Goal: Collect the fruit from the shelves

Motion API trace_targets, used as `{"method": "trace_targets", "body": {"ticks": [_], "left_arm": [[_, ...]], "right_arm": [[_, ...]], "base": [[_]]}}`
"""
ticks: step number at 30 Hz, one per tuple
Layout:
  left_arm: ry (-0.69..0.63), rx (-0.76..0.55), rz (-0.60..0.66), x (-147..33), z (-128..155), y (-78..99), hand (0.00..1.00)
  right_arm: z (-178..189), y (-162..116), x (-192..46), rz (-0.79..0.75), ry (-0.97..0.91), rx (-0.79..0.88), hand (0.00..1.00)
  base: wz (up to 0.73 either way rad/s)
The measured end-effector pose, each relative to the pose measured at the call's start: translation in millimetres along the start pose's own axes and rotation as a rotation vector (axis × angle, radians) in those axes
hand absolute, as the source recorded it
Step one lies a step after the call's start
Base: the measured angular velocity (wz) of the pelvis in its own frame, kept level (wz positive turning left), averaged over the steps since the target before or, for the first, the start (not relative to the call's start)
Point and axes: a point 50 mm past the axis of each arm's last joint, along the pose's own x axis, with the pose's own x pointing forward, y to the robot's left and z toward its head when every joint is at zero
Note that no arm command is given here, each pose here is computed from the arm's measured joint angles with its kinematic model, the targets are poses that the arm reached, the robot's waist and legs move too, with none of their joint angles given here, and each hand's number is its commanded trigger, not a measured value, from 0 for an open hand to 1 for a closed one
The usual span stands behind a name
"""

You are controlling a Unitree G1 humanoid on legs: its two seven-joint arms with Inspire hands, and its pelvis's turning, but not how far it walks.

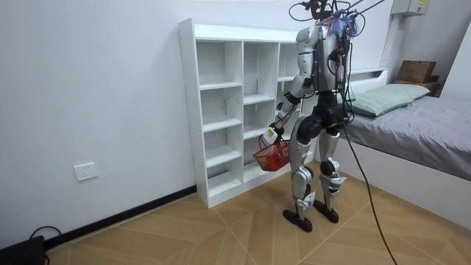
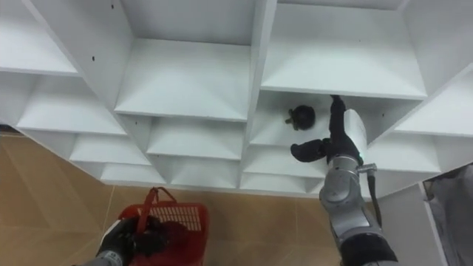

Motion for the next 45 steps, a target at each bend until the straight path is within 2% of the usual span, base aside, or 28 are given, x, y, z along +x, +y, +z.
{"method": "trace_targets", "body": {"ticks": [11, 18, 26, 45], "left_arm": [[-0.038, -0.014, 0.000, 4.9, 15.7, -2.1, 1.00], [-0.024, -0.009, -0.001, 6.7, 15.7, -1.9, 1.00], [-0.024, 0.009, -0.004, 8.1, 17.9, -3.3, 1.00], [-0.022, 0.012, -0.022, 8.8, 18.9, -3.0, 1.00]], "right_arm": [[3.6, -9.2, 6.7, -0.070, -0.006, -0.017, 0.00], [2.0, -19.0, 9.8, -0.115, -0.005, -0.033, 0.00], [10.7, -31.6, 24.7, -0.150, 0.010, -0.031, 0.00], [22.8, -41.8, 33.8, -0.157, -0.010, -0.006, 0.00]], "base": [[-0.01], [-0.04], [0.01], [0.01]]}}
